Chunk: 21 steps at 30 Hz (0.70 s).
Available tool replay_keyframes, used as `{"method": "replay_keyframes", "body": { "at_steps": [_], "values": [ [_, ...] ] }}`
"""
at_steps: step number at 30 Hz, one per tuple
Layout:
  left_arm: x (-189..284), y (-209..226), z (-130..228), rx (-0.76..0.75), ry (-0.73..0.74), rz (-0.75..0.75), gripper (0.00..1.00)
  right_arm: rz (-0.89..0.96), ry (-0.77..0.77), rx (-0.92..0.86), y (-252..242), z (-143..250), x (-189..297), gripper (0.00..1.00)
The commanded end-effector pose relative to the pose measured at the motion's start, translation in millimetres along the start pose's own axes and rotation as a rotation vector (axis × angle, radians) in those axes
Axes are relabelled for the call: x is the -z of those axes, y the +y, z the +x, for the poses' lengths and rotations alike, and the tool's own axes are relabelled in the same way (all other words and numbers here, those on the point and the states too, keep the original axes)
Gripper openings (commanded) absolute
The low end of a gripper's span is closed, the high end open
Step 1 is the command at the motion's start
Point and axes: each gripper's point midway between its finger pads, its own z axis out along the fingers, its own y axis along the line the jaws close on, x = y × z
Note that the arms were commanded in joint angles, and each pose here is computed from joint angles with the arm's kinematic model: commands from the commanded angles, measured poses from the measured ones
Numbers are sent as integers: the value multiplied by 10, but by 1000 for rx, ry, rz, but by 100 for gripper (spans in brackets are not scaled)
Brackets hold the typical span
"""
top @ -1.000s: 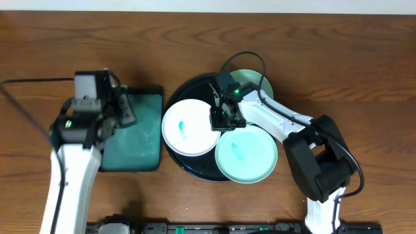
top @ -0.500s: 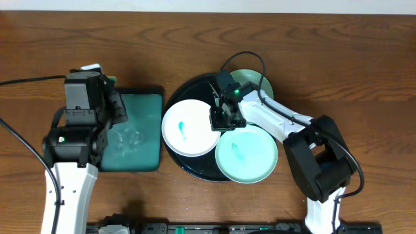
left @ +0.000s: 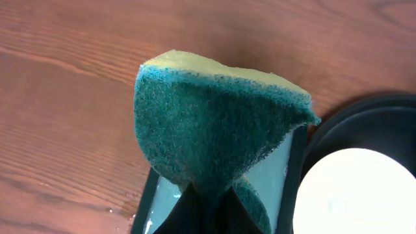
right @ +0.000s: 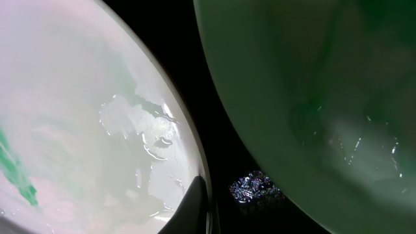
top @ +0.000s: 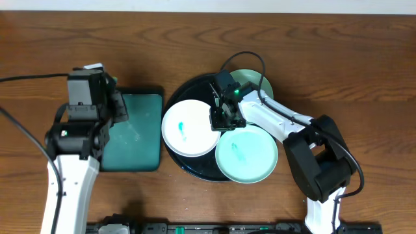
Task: Clean dirty plates on tray and stack at the side
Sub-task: 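Scrub the white plate with the sponge in the left gripper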
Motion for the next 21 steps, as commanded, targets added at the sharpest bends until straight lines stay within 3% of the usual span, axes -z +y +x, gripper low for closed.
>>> {"method": "replay_keyframes", "body": {
  "at_steps": [1, 10, 16, 21],
  "values": [
    [-186, -183, 80, 4, 82, 77, 7, 24, 5, 0, -21, 36, -53, 1],
    [-344, -1069, 582, 107, 418, 534, 7, 96, -32, -137, -152, -9, -44, 1],
    [-369, -1387, 846, 54, 515, 548, 7, 87, -46, -124, -130, -44, -45, 1],
    [-806, -1354, 1186, 24, 596, 313, 7, 85, -46, -124, -128, -46, -45, 1]
  ]
}}
